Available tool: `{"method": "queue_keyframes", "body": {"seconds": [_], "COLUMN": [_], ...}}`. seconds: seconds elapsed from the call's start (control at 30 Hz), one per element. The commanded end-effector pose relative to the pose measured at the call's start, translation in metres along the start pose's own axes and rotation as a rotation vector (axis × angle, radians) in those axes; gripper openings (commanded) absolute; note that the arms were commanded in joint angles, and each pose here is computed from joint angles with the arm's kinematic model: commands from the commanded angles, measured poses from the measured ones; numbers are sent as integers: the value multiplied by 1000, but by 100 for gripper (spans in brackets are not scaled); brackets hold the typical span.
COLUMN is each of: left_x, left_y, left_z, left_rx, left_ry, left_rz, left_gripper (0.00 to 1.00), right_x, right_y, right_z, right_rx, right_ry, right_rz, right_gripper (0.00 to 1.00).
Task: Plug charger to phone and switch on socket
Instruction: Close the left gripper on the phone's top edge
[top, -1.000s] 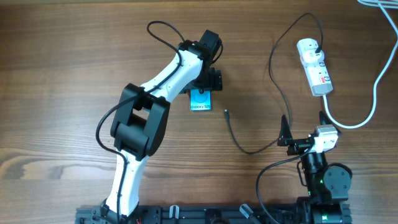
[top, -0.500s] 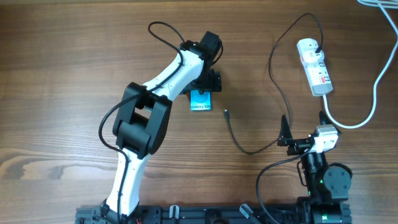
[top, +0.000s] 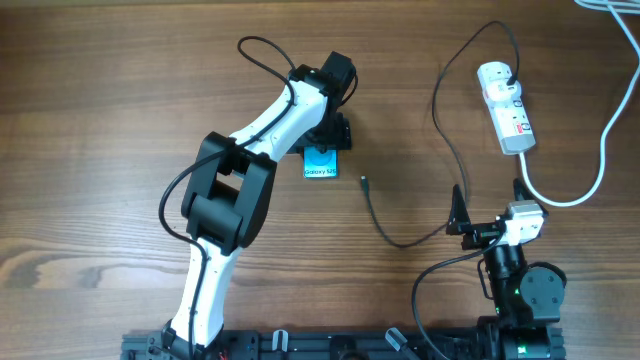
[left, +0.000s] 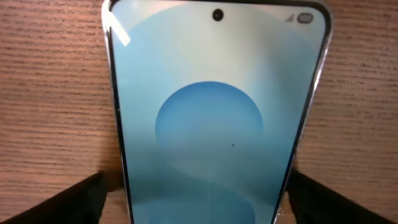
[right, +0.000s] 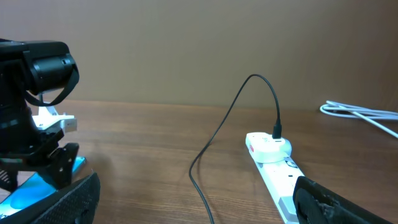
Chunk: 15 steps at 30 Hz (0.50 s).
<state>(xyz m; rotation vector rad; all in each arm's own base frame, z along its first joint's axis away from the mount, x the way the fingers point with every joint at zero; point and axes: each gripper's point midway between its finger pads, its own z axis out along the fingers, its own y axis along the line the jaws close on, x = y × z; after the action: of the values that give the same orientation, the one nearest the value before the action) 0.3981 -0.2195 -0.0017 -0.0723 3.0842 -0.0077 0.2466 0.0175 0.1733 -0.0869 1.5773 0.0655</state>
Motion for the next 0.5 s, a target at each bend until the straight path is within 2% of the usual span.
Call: {"method": "queue_keyframes", "body": {"seconds": [0.0,0.1,0.2,0.23,0.47], "left_x": [11,11,11,11,12], "left_y": [7,6,6,6,7], "left_z": [28,28,28,28,27], "left_rx": [-27,-22,-23,-23,-25], "left_ry": [67,68,68,68,72], "left_rz": [-6,13,12,12,12], "left_gripper": [100,100,78,75,75], "right_x": [-1,-1,-1,-1,-1], "right_y": [-1,-1,-1,-1,-1], "right_z": [0,0,0,0,0], "right_rx": [5,5,5,5,5], "right_ry": [-5,-5,-5,-5,-5], "right_rz": [-11,-10,-10,-10,-10], "right_gripper": [100,100,100,100,100]}}
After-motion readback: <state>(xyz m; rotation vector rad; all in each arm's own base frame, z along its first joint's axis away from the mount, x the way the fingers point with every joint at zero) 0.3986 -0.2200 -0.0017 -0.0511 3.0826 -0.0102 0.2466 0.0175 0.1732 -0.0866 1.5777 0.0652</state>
